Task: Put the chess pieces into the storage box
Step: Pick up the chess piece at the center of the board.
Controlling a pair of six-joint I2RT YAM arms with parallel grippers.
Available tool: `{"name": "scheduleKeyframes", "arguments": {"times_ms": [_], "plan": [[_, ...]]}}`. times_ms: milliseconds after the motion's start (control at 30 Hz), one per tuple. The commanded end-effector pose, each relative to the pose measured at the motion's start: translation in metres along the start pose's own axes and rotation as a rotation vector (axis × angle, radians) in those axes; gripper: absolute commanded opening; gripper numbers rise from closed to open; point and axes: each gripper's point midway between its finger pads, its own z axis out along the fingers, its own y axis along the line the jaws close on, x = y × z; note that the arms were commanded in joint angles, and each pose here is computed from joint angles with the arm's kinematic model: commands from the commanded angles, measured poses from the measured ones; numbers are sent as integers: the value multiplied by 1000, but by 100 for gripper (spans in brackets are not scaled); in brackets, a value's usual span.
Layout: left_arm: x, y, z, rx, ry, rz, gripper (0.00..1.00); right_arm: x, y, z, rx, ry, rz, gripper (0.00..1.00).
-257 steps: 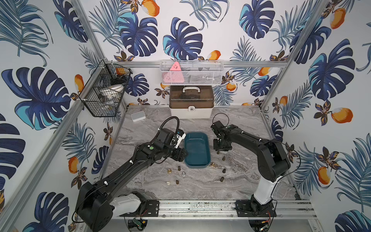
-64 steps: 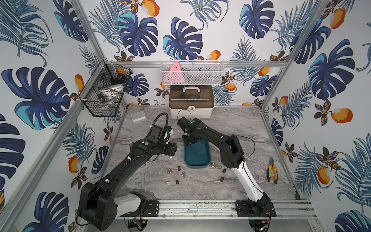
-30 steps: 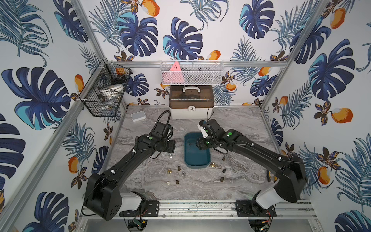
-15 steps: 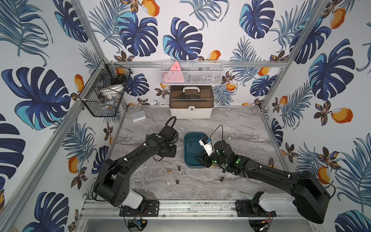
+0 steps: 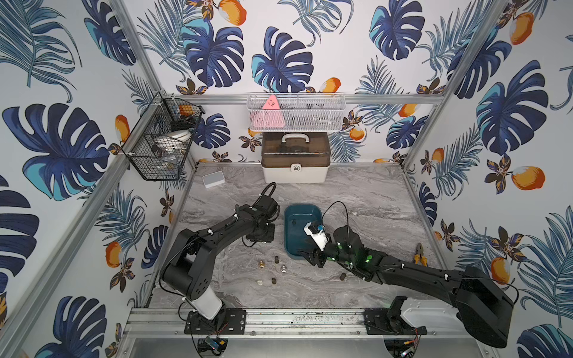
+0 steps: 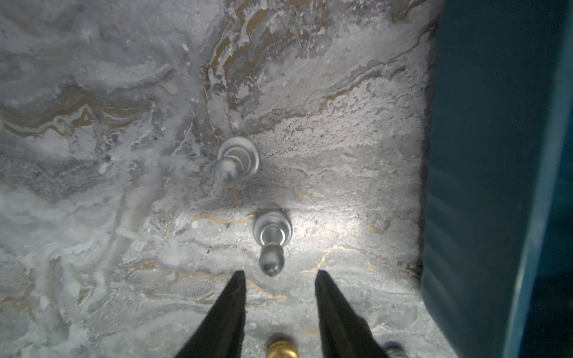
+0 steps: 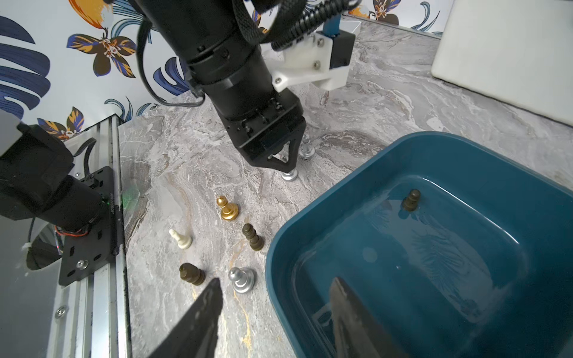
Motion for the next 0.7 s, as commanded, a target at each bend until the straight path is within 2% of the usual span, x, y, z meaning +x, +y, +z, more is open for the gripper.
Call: {"name": "scheduleKeyframes", "arguments": {"times_ms": [0,333,400,667], "plan": [[-7,3,1,-21,-28,-11,40,-8,5,1,-23,-41,-25,59],[-9,4,8,-39,-27,-14,31,-4,9,6,-44,-25,-23,60],[-9,4,9,-39,-26,-11,25,-3,9,6,-43,-23,-23,60],[-7,1,13,-28,-19,-14,26,-4,10,6,-48,-24,-23,61]]}}
